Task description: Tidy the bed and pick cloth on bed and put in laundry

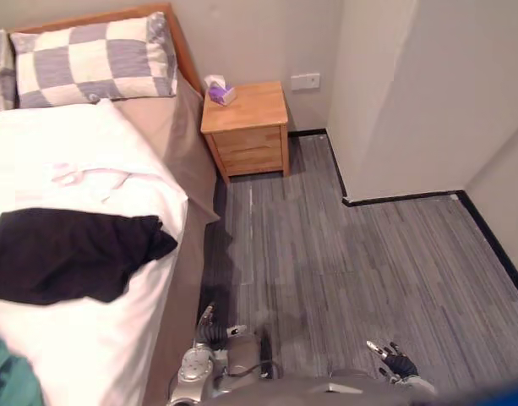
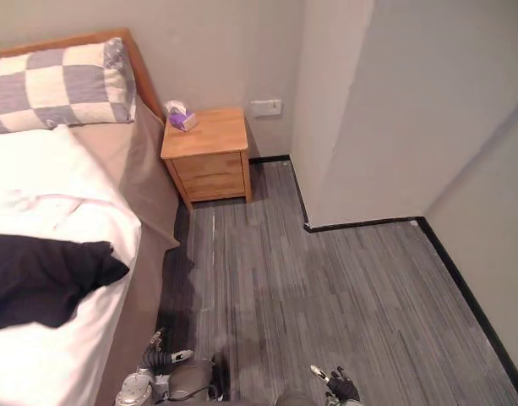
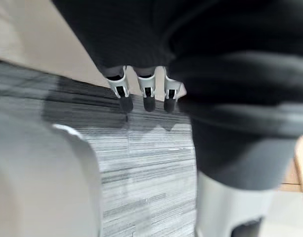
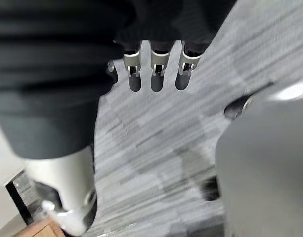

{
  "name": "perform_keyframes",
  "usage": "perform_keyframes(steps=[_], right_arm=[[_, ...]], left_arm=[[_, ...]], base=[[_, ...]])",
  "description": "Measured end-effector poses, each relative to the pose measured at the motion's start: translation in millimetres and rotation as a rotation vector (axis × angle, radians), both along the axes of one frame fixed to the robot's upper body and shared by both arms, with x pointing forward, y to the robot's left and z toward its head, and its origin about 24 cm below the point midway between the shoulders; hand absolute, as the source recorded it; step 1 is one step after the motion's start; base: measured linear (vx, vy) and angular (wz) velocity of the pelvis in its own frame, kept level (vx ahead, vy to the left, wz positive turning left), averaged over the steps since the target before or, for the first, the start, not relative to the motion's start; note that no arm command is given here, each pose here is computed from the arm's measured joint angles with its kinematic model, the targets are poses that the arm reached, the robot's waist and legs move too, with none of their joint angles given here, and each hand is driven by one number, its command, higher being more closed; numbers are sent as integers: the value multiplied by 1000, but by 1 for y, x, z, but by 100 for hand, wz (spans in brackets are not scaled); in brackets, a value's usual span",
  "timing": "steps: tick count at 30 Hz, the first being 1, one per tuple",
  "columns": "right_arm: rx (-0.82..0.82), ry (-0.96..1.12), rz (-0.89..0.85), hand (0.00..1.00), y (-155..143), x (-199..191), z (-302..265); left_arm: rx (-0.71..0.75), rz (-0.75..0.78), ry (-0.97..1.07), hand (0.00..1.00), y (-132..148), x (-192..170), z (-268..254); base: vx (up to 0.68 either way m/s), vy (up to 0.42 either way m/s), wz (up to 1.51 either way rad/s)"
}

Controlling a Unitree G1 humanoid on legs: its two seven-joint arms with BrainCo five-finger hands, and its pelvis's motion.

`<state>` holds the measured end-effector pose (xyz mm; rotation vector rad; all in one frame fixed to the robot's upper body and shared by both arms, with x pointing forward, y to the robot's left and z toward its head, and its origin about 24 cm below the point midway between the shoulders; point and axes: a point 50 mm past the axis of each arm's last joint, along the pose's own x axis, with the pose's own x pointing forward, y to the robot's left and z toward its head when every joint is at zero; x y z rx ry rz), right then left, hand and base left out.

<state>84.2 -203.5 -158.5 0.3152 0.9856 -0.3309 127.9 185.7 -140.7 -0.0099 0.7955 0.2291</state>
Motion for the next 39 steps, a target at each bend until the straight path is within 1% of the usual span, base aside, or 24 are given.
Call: perform_keyframes(steps=[3,5,8,9,12,14,16,21,22,23,25,26,28,32,35,37,39], right_arm=[[34,-27,44,0,17,7,1],[43,-34,52,0,24,9,1],[26,-22,21,0,20,9,-1],[-13,-31,9,0,14,11,0],[-19,-78,14,0,15,21,4],[-23,-95,-9,0,11,25,5],[-34,-128,-19,0,6,31,9],[-26,-163,-14,0,9,35,12],[-27,-174,-8,0,8,38,13],[-29,-194,5,0,6,43,15],[-36,-187,66,0,5,47,16],[-40,-186,78,0,5,48,16],[-72,-183,174,0,7,51,17],[-87,-147,266,0,14,39,13],[-99,-124,268,0,10,36,11],[-117,-101,283,0,10,33,9],[-128,-110,295,0,14,40,10]], left_arm=[[-8,34,-2,0,5,1,1],[-6,22,3,0,5,0,1],[7,-6,48,0,7,-6,-3],[31,-46,94,0,11,-13,-7],[34,-41,122,0,10,-19,-10],[26,-38,110,0,7,-9,-8],[12,-40,132,0,2,-11,-11],[-1,-34,154,0,-2,-17,-14],[-11,-39,140,0,-7,-12,-13],[-25,-45,122,0,-11,-10,-12],[-55,-5,107,0,-13,-13,-12],[-55,12,96,0,-10,-12,-11],[-70,85,60,0,-4,-10,-9],[-69,131,-2,0,5,-5,-2],[-88,118,-2,0,0,-4,-2],[-80,106,20,0,4,-6,-4],[-85,130,41,0,10,-8,-4]], base=[[459,244,-19],[407,221,6],[378,216,41],[593,254,42],[477,74,22],[386,-56,8],[432,-119,17],[465,-219,56],[398,-250,31],[705,-426,22],[734,-428,5],[613,-328,16],[498,-213,47],[375,-109,67],[387,15,126],[491,49,143],[435,48,98]])
